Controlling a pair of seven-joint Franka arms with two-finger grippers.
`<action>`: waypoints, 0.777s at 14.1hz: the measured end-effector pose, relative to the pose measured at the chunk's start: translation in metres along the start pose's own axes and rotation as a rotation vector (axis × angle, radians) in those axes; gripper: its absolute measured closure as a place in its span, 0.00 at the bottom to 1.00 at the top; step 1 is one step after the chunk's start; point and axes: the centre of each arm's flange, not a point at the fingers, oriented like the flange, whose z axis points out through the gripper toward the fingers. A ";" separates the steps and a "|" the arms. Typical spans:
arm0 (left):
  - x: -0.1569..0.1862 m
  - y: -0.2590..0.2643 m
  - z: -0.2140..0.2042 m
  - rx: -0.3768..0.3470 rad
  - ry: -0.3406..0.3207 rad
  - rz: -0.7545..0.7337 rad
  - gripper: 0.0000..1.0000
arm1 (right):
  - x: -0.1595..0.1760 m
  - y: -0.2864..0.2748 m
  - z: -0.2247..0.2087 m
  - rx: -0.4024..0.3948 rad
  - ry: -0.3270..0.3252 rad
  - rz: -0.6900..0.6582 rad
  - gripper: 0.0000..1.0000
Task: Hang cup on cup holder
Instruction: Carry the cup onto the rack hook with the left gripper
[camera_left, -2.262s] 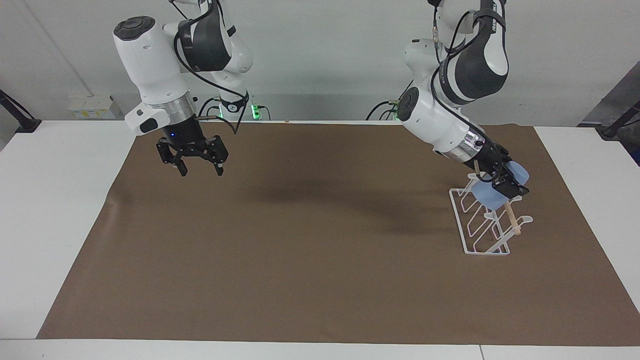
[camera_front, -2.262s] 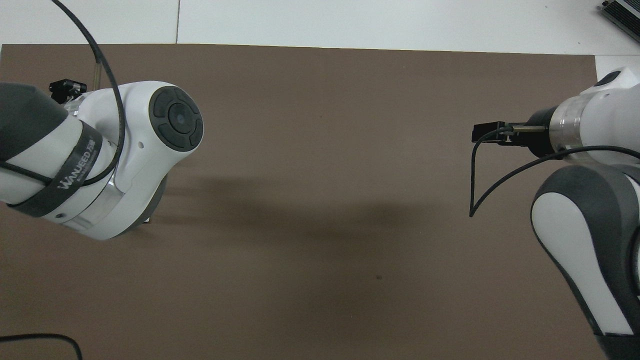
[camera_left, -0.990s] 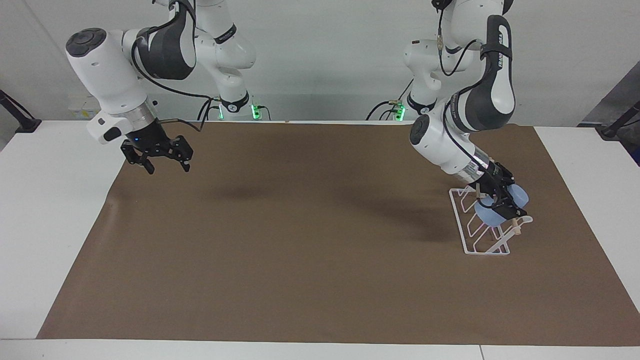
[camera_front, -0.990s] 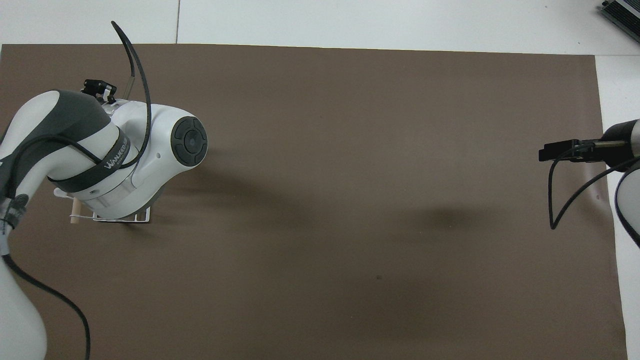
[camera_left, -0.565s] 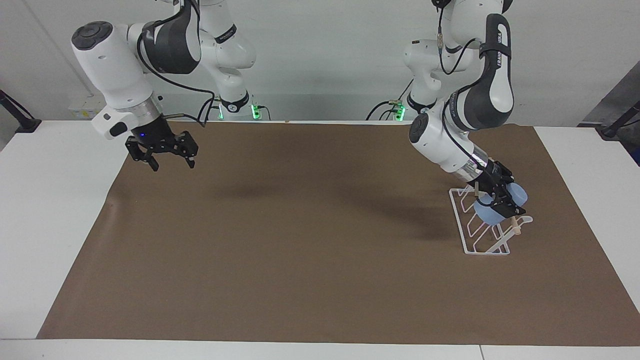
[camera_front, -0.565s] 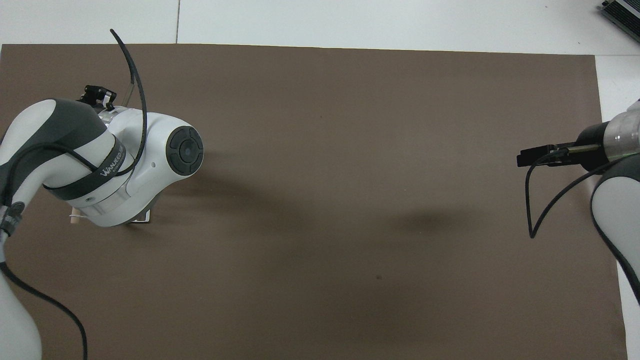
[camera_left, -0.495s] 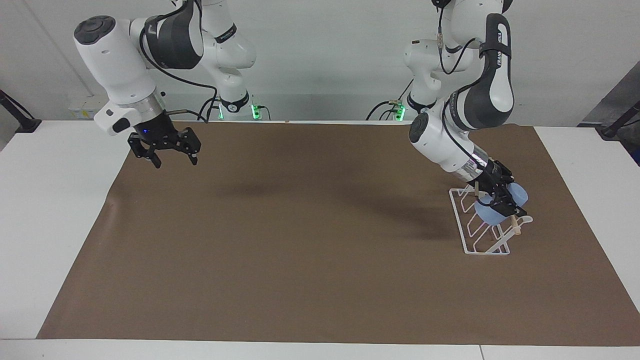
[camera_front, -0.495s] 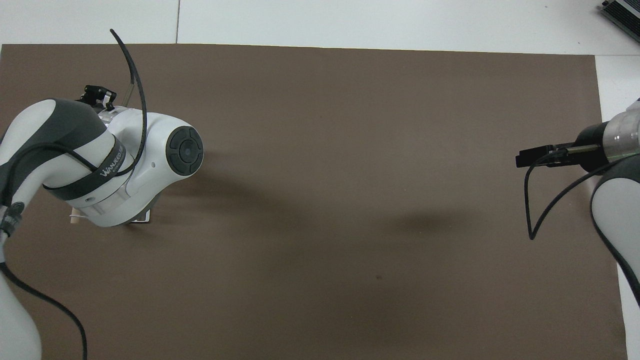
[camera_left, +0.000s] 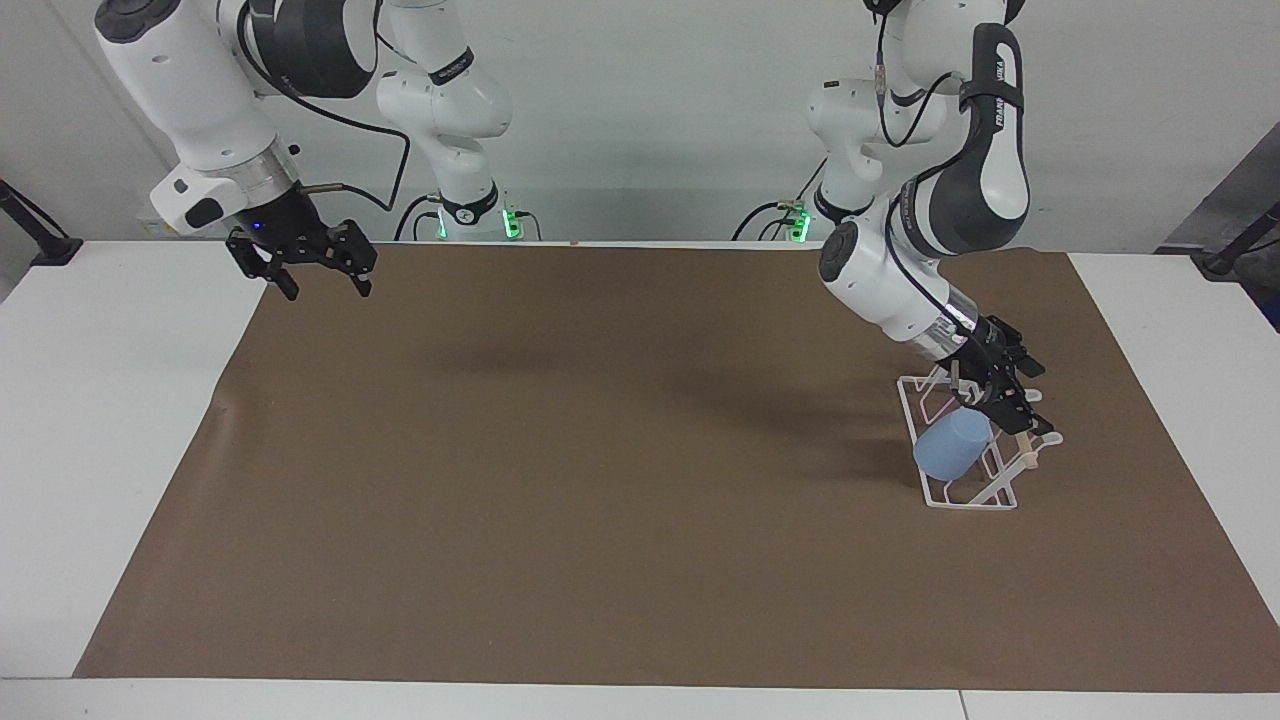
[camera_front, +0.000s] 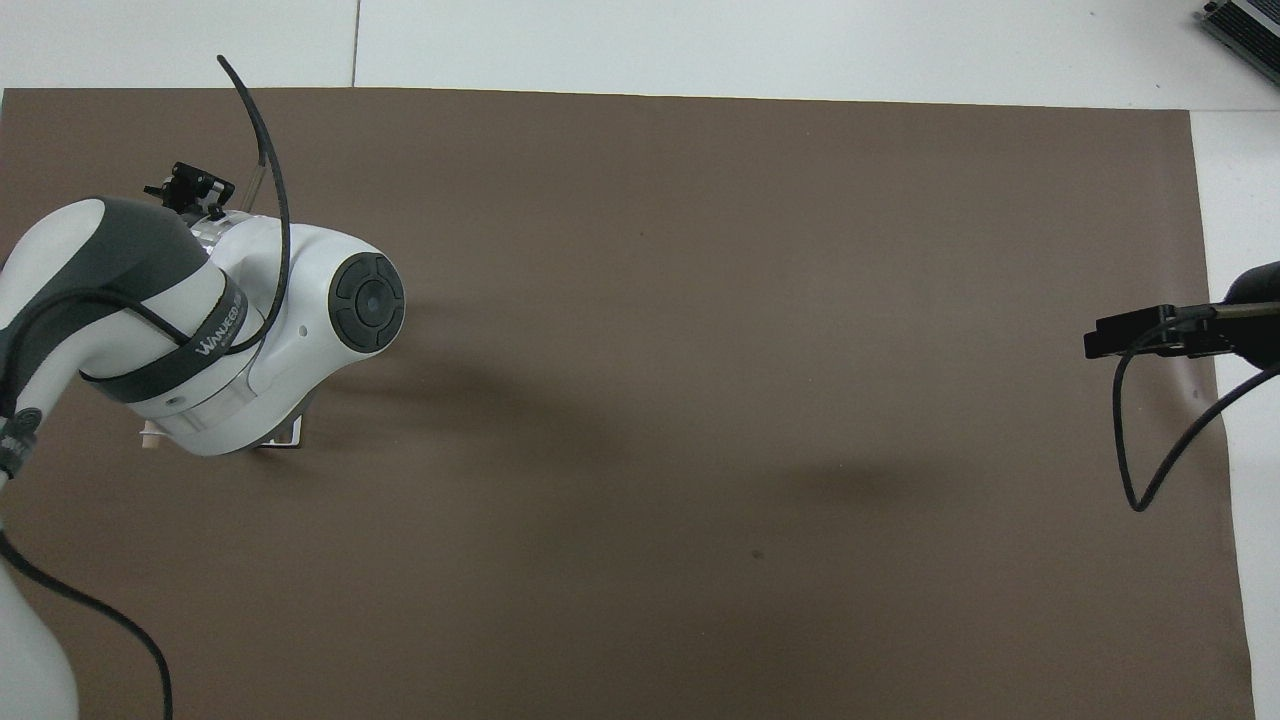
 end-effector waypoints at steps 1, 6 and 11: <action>-0.002 0.000 -0.001 0.000 -0.001 -0.003 0.00 | -0.003 -0.005 -0.004 -0.001 0.000 -0.008 0.00; -0.024 0.007 -0.015 -0.100 0.098 -0.121 0.00 | -0.009 -0.008 -0.012 -0.003 -0.001 -0.011 0.00; -0.057 0.030 -0.033 -0.318 0.270 -0.435 0.00 | -0.014 0.008 -0.014 -0.005 -0.017 0.019 0.00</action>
